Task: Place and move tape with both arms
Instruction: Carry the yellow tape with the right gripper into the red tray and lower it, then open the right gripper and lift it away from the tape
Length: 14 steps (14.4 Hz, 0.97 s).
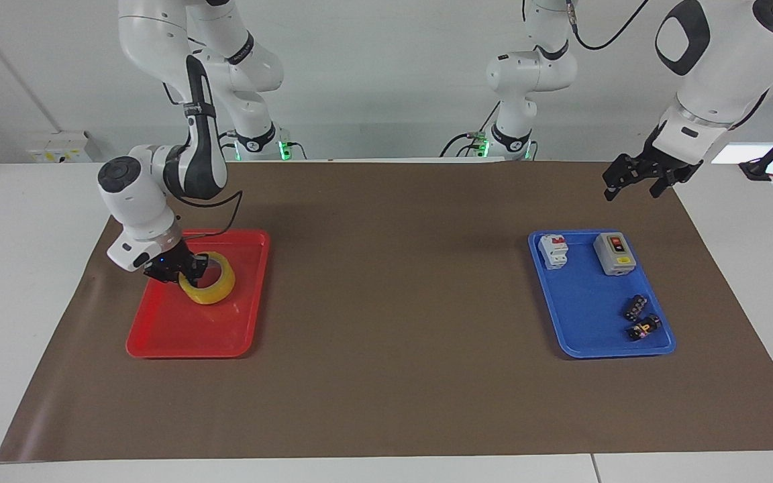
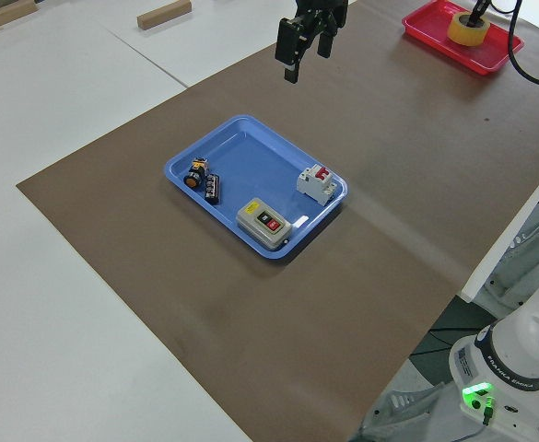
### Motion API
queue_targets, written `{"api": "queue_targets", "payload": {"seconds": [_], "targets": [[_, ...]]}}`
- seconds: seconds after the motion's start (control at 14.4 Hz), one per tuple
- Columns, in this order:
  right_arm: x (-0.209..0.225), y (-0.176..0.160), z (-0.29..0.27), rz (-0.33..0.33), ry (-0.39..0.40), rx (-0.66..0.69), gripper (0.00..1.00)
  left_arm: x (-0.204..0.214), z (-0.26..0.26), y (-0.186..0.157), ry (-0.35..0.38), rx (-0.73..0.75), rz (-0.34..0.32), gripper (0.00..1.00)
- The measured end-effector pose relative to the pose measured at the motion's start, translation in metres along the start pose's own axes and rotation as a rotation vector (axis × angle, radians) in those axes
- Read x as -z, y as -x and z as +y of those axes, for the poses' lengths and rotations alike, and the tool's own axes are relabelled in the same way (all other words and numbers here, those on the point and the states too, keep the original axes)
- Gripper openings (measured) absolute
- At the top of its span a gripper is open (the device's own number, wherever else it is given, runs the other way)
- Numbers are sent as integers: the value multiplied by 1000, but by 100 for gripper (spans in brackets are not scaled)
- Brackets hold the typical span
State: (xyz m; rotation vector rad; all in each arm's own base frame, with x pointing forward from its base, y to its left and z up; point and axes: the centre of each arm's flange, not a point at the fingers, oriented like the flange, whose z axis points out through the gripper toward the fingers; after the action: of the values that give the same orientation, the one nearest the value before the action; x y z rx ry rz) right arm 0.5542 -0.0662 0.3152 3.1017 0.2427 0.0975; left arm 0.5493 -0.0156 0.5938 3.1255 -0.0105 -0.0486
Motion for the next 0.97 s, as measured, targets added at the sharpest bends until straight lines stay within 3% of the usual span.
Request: {"api": "queue_targets", "payload": {"seconds": [0.21,0.69,0.76,0.97], "targets": [[-1,-1,1,21,6,0,22,0,0,0,0,0,0,100],[-21,2,0,-8,-2,0,22,0,0,0,0,0,0,100],[-21,2,1,-6,-2,0,27,0,0,0,0,0,0,100],[-14,-4,2,16,5,0,56,0,0,0,0,0,0,100]]}}
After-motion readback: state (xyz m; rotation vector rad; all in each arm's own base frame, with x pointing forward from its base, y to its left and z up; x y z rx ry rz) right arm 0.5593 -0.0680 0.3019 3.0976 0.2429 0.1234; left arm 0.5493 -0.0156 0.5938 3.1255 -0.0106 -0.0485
